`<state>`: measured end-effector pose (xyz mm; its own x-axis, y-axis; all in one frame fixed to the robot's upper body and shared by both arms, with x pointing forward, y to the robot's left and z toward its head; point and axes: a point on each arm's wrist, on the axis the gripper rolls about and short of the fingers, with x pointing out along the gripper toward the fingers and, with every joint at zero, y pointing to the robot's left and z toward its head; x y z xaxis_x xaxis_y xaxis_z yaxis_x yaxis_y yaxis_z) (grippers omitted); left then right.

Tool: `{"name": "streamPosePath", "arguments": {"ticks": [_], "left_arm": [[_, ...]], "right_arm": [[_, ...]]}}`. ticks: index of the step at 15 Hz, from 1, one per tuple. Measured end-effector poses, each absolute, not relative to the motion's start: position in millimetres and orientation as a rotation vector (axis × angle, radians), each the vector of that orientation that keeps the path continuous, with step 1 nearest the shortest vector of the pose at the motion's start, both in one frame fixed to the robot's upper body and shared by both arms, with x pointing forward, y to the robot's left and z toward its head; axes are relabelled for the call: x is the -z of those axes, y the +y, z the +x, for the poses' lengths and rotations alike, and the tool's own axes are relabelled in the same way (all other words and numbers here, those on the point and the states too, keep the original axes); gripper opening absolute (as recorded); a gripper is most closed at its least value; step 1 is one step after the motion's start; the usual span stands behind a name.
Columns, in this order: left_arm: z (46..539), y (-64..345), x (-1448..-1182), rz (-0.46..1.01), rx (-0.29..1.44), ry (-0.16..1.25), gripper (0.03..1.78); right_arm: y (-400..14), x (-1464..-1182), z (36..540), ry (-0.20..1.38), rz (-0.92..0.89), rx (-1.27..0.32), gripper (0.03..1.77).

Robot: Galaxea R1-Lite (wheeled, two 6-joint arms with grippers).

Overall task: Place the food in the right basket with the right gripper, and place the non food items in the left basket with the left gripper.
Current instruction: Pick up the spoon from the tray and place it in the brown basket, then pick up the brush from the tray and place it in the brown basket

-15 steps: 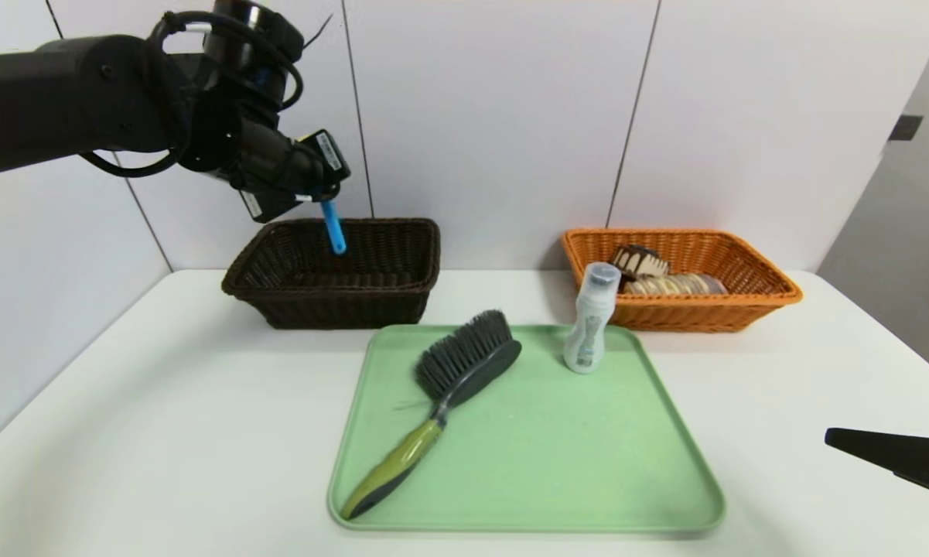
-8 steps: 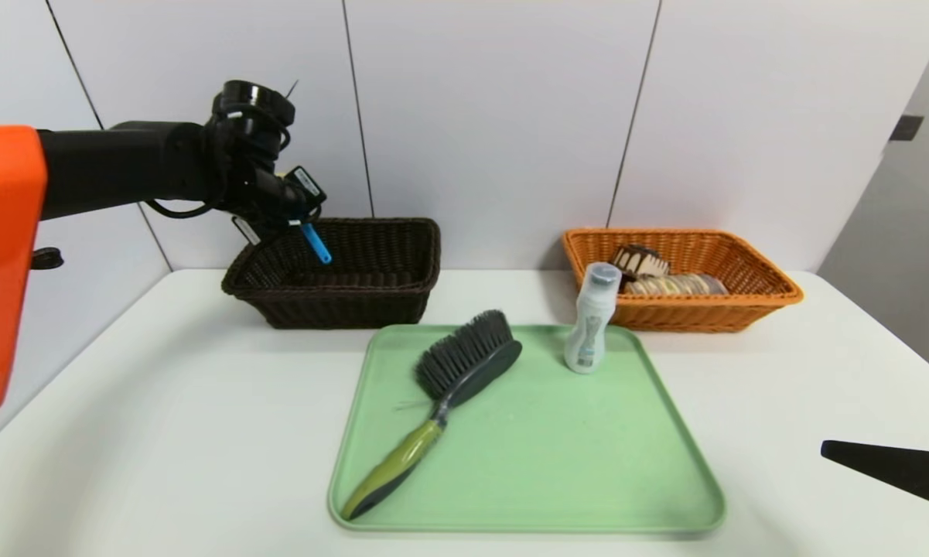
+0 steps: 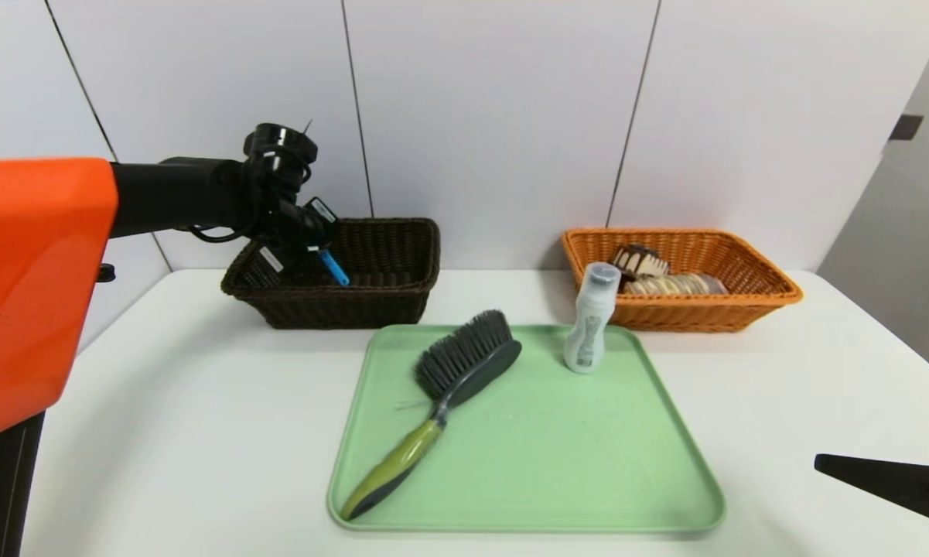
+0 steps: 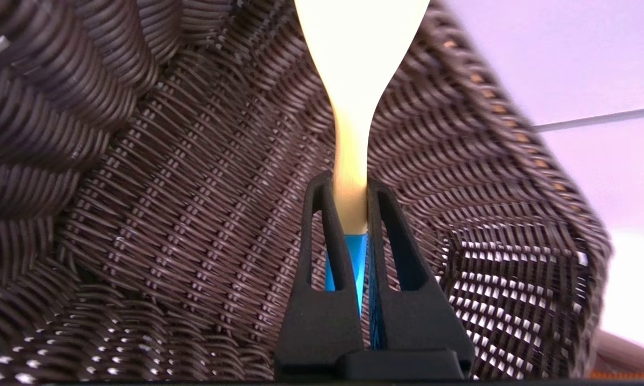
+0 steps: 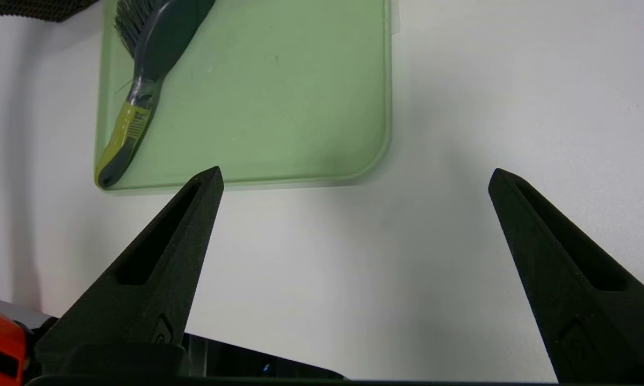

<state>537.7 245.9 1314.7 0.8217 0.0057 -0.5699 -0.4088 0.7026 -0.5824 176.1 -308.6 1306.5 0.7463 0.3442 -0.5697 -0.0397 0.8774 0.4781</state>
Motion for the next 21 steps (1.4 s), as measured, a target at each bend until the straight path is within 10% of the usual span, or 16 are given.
{"name": "streamPosePath", "arguments": {"ticks": [3, 7, 13, 21], "left_arm": [[540.0, 245.7, -1309.0, -0.759, -0.252, 0.583, 0.11], [540.7, 245.6, -1308.1, -0.757, -0.253, 0.582, 0.76], [528.5, 242.7, -1333.6, -0.734, -0.208, 0.531, 1.27], [414.1, 179.9, -1407.9, -0.158, 0.256, 0.532, 1.55]], "right_arm": [[-308.5, -1304.9, 176.8, 0.71, 0.462, -0.216, 1.71], [-307.5, -1303.8, 178.9, 0.722, 0.458, -0.217, 1.71], [-307.0, -1302.8, 180.0, 0.729, 0.456, -0.216, 1.71], [-305.5, -1301.6, 183.7, 0.742, 0.435, -0.232, 1.71]]}}
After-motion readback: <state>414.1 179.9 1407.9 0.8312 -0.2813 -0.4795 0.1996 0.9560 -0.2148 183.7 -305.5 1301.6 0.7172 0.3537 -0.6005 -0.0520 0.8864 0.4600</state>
